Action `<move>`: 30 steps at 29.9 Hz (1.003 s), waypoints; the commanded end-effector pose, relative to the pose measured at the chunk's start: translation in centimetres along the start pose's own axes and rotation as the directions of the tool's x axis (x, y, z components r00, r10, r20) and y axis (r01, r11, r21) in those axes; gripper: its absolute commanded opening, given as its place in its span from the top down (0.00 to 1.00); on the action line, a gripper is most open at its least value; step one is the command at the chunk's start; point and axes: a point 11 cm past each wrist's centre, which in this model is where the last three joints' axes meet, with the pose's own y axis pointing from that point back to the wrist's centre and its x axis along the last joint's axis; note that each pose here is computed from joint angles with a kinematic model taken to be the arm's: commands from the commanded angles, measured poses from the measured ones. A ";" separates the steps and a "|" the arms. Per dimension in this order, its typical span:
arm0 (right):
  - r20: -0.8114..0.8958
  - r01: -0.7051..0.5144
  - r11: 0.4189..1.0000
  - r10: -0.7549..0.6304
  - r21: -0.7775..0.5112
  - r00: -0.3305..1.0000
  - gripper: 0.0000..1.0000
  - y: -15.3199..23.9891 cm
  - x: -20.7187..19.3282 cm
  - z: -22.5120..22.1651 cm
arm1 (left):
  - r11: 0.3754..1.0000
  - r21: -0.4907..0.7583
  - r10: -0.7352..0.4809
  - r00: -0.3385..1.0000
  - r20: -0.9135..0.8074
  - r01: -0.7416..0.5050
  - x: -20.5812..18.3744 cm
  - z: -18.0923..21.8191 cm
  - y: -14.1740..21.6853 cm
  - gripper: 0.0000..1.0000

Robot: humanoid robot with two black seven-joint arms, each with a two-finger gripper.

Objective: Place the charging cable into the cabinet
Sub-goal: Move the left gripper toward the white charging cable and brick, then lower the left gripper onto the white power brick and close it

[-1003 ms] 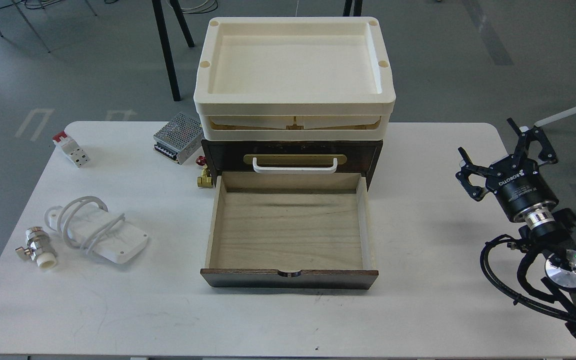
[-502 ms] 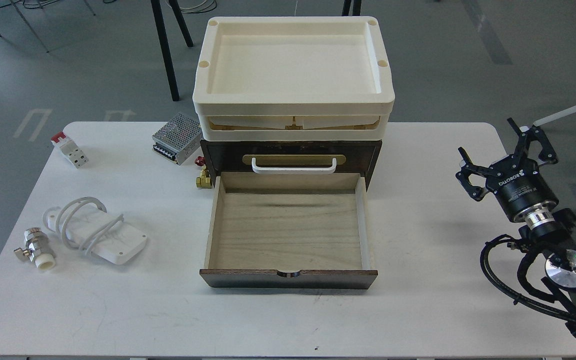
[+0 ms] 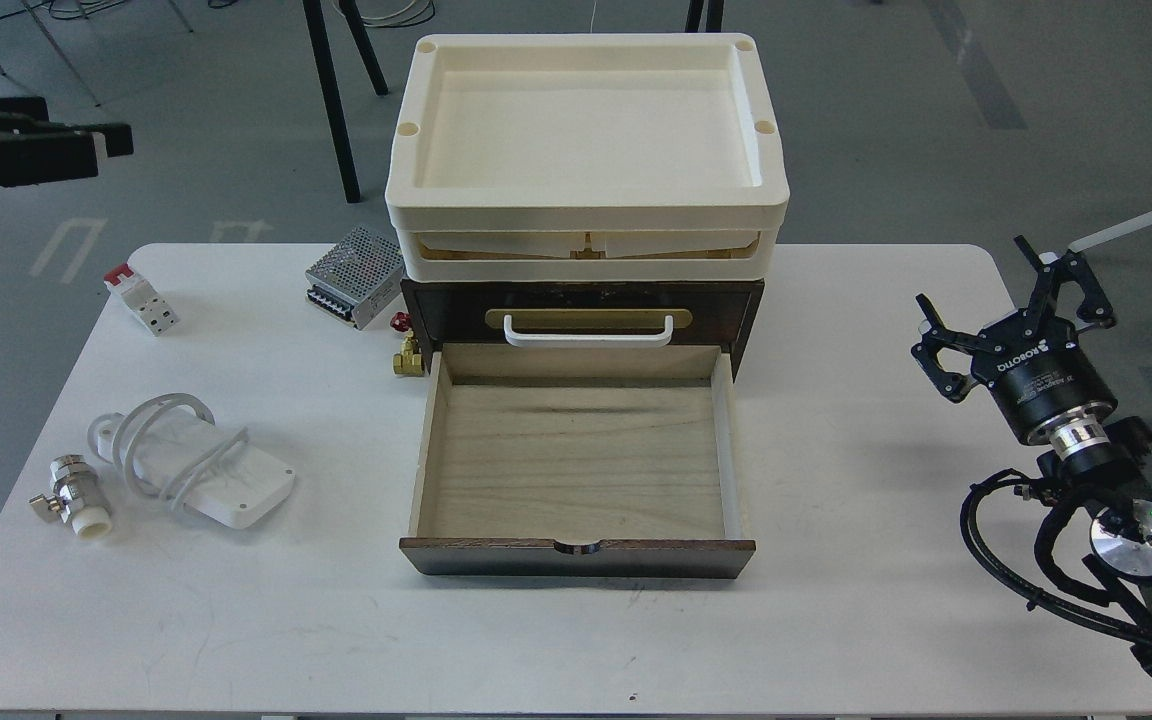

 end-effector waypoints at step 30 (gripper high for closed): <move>0.000 -0.001 1.000 0.001 0.000 1.000 0.01 0.0 0.0 0.0 | 0.954 0.108 -0.282 0.959 0.018 0.278 -23.6 -3.0 -7.7 0.05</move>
